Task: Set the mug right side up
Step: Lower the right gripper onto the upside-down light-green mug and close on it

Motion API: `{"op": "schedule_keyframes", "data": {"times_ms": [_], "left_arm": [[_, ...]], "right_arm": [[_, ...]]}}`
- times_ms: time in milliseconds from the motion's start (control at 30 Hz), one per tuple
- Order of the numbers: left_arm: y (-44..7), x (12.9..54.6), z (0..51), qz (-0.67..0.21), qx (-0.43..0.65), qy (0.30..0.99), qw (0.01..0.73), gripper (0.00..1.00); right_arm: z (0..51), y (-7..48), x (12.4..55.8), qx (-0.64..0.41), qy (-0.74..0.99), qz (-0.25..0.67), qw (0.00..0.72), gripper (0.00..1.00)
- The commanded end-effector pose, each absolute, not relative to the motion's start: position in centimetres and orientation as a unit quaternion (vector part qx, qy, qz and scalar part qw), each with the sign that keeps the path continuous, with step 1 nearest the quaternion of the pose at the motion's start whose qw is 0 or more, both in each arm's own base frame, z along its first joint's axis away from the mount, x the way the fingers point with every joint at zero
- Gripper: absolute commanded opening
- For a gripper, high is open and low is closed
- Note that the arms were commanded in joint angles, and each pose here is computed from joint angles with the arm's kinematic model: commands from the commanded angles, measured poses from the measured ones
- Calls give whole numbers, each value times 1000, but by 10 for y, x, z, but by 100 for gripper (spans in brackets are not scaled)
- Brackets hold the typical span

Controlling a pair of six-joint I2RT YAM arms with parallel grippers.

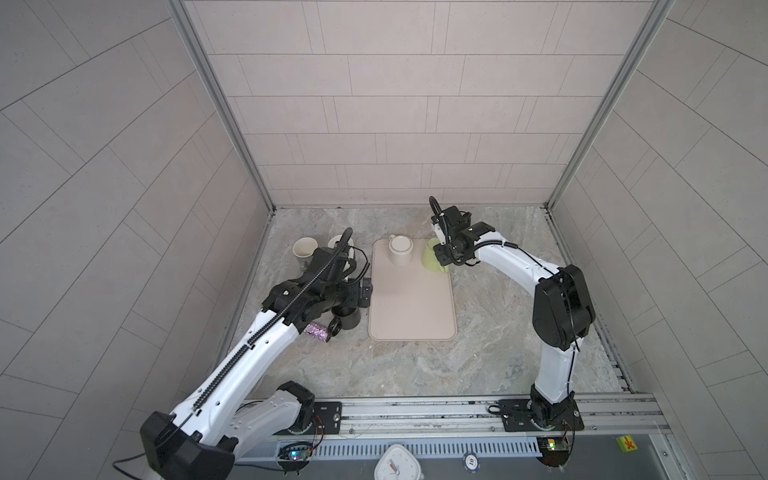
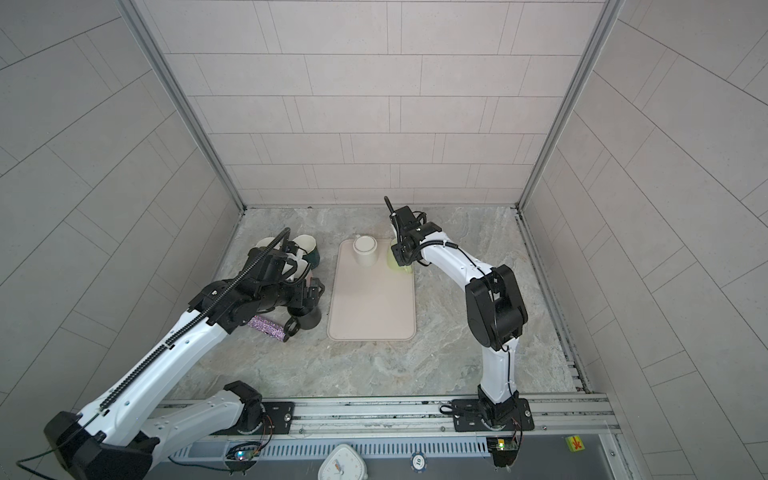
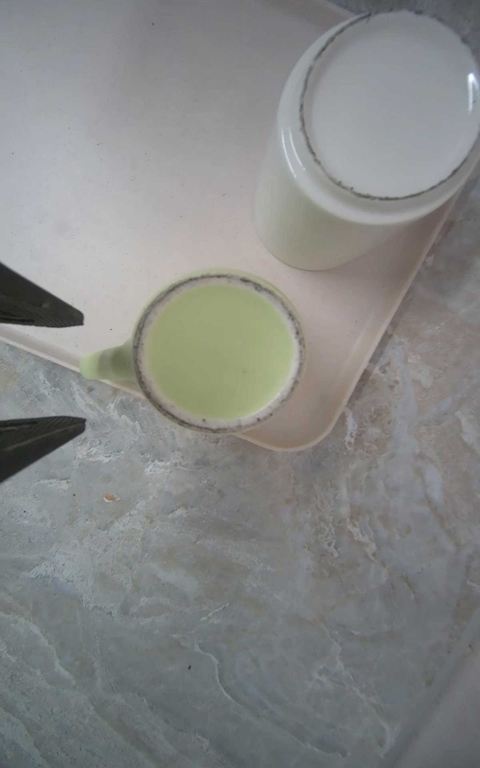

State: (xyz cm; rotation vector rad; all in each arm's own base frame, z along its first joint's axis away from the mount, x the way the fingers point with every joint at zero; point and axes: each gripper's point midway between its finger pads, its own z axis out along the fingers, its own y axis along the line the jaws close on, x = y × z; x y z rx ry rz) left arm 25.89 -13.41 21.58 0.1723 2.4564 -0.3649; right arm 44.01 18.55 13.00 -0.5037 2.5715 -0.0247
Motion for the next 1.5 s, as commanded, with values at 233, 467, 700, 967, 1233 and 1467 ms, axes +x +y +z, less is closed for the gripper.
{"op": "schedule_keyframes", "data": {"times_ms": [233,467,700,967,1233,1467], "left_arm": [[-135,263,215,-136,77,933,325,100],[-136,262,212,-141,75,932,324,100],[-138,263,208,-143,76,934,319,100],[-139,262,205,-147,76,934,318,100],[-140,261,201,-151,73,934,315,100],[-148,262,197,-175,67,931,313,100]], "right_arm": [[112,185,445,-184,955,-3,232,37],[100,184,453,-181,956,-13,229,33],[91,185,457,-176,958,-14,226,25],[90,185,458,-177,959,-19,219,20],[90,185,459,-174,962,-18,211,4],[107,194,457,-170,960,6,221,0]]}}
